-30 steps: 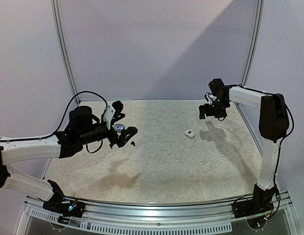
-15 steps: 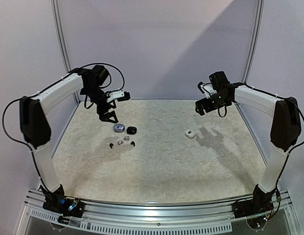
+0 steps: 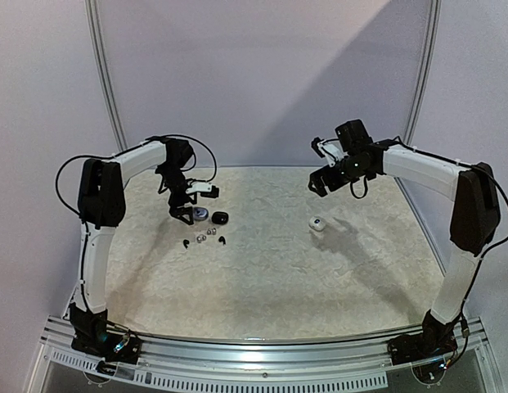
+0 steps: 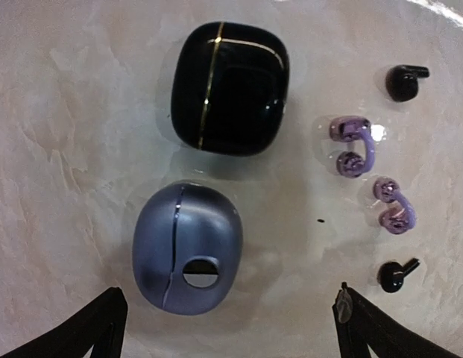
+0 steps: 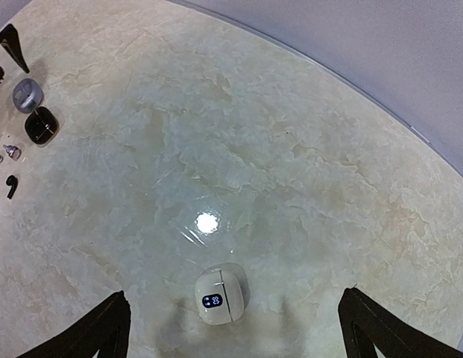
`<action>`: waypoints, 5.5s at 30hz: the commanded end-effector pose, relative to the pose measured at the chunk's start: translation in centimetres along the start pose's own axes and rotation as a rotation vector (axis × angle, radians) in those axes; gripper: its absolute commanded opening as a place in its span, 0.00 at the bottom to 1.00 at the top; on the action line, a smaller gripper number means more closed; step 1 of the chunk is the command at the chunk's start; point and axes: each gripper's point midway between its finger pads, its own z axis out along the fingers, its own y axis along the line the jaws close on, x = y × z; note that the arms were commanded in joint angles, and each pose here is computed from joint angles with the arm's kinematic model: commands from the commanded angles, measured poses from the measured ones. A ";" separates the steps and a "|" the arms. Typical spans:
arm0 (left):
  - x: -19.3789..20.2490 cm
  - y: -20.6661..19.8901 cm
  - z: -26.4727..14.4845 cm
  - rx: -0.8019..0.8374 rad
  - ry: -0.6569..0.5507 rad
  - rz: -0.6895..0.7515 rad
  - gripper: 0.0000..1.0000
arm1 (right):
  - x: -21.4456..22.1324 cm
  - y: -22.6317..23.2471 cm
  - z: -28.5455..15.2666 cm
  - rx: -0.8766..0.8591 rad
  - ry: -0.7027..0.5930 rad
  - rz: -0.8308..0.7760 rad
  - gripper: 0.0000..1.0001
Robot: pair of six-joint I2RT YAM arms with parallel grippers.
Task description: Insert the wireless bluetooth earbuds into the charging case
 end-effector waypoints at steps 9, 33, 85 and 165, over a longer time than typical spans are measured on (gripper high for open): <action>0.2 2.3 4.6 -0.001 -0.028 0.033 0.83 | -1.3 2.0 0.5 -0.020 0.028 -0.067 0.99; -6.9 -4.3 -15.2 -0.287 -0.144 0.087 0.00 | -8.8 4.5 -7.7 -0.172 -0.271 0.102 0.98; -18.2 -19.0 -20.1 -0.733 -0.795 -0.056 0.99 | -5.9 26.6 -10.2 -0.913 -0.175 -0.149 0.00; -18.8 -23.2 -26.0 -0.203 -1.407 -0.118 0.00 | -8.5 29.3 -15.9 -1.113 -0.680 -0.454 0.42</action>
